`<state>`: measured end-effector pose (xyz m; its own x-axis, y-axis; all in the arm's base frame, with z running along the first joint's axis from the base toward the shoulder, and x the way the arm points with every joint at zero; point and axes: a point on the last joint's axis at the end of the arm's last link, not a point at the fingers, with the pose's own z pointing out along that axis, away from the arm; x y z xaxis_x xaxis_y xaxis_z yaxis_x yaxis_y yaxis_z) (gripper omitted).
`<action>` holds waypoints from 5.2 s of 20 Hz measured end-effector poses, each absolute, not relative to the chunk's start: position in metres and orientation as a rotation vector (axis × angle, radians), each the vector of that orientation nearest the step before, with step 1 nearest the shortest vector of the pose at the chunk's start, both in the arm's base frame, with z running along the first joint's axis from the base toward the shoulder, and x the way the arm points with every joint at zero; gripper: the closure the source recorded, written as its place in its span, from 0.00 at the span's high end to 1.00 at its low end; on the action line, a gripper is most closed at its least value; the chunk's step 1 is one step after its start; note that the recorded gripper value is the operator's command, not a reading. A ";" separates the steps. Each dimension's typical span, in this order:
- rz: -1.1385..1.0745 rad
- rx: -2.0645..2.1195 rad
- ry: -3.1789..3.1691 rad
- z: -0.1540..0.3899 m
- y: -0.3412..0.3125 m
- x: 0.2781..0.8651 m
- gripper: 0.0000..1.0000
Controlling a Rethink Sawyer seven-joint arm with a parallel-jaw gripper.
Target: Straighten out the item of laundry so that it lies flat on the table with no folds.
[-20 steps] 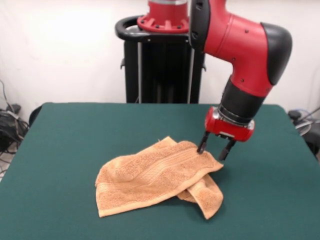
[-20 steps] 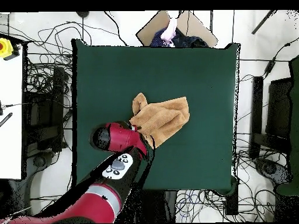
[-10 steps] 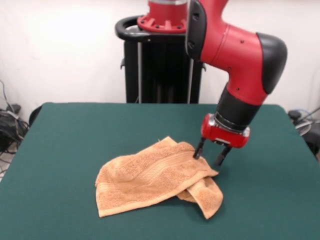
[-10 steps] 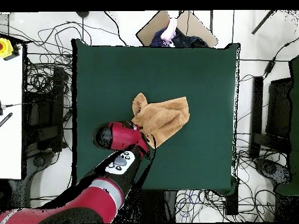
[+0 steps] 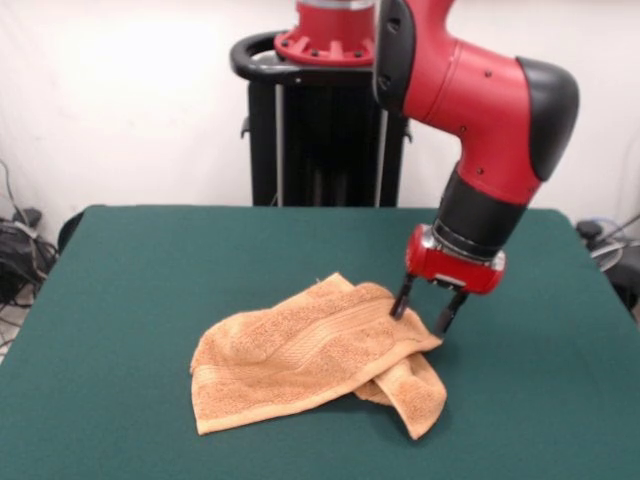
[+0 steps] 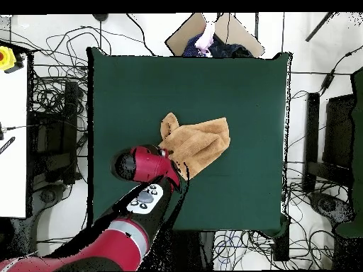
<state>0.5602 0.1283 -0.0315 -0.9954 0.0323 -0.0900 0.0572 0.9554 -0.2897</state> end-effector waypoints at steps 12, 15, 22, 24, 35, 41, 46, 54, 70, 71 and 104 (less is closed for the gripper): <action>-0.486 0.090 2.987 -0.011 0.114 0.569 1.00; -0.504 0.095 2.984 -0.010 0.108 0.568 1.00; -0.525 0.099 2.982 -0.009 0.102 0.567 1.00; -0.526 0.097 2.983 -0.009 0.102 0.566 1.00; -0.542 0.102 2.959 -0.023 0.098 0.564 1.00; -0.560 0.094 2.933 -0.035 0.093 0.562 1.00; -0.558 0.104 2.930 -0.039 0.091 0.562 1.00; -0.552 0.128 2.930 -0.040 0.089 0.564 1.00; -0.548 0.142 2.929 -0.040 0.090 0.565 0.00; -0.547 0.145 2.929 -0.040 0.090 0.565 0.00; -0.522 0.199 2.877 -0.054 0.085 0.571 1.00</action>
